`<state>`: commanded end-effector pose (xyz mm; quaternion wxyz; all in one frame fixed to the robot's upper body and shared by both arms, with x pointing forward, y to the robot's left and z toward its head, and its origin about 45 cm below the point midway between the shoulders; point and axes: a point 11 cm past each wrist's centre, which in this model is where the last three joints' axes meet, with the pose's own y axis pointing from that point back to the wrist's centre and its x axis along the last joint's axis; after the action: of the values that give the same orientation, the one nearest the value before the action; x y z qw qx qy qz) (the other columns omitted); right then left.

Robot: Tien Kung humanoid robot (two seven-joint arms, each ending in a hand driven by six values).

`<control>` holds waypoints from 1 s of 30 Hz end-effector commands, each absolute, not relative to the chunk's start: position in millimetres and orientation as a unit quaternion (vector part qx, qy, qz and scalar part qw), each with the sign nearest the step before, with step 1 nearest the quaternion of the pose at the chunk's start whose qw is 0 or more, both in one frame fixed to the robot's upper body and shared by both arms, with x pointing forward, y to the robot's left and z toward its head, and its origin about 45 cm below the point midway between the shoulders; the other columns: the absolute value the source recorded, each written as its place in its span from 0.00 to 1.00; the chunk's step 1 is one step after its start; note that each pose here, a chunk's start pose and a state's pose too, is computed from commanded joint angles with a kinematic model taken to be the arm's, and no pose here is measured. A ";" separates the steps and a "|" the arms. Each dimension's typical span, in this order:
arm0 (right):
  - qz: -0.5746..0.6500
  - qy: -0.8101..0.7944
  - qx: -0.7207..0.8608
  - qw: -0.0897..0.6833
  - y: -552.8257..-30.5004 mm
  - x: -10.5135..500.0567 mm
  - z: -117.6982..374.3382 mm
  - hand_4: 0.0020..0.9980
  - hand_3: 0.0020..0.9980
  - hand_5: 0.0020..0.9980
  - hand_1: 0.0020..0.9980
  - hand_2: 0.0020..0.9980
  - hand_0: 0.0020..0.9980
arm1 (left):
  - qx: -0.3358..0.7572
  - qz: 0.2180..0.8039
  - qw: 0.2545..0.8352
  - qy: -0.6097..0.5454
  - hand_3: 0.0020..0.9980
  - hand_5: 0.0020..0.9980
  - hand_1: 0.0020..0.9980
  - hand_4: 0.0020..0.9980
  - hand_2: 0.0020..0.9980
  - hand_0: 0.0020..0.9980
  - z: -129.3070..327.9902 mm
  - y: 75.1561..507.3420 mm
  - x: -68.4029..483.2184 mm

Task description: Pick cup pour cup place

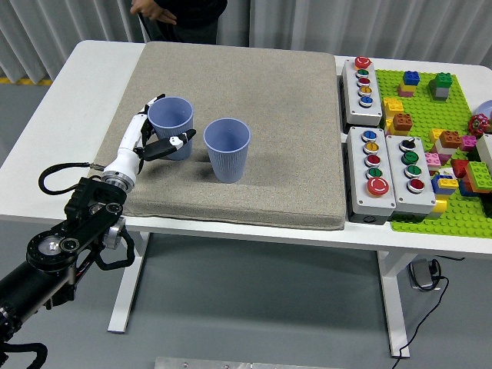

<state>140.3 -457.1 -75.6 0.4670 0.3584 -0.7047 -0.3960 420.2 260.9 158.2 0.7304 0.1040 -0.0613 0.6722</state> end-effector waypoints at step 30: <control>-0.396 -0.705 0.357 0.468 -458.7 136.7 -76.1 0.00 0.60 0.26 0.64 0.60 0.70 | 0.125 0.663 0.719 -0.165 0.50 0.16 0.48 0.85 0.49 0.52 195.0 268.6 416.6</control>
<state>136.7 -458.7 -76.1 0.4683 0.3571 -0.7046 -0.3959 416.6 268.6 195.0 0.7191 0.1251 -0.1650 0.6634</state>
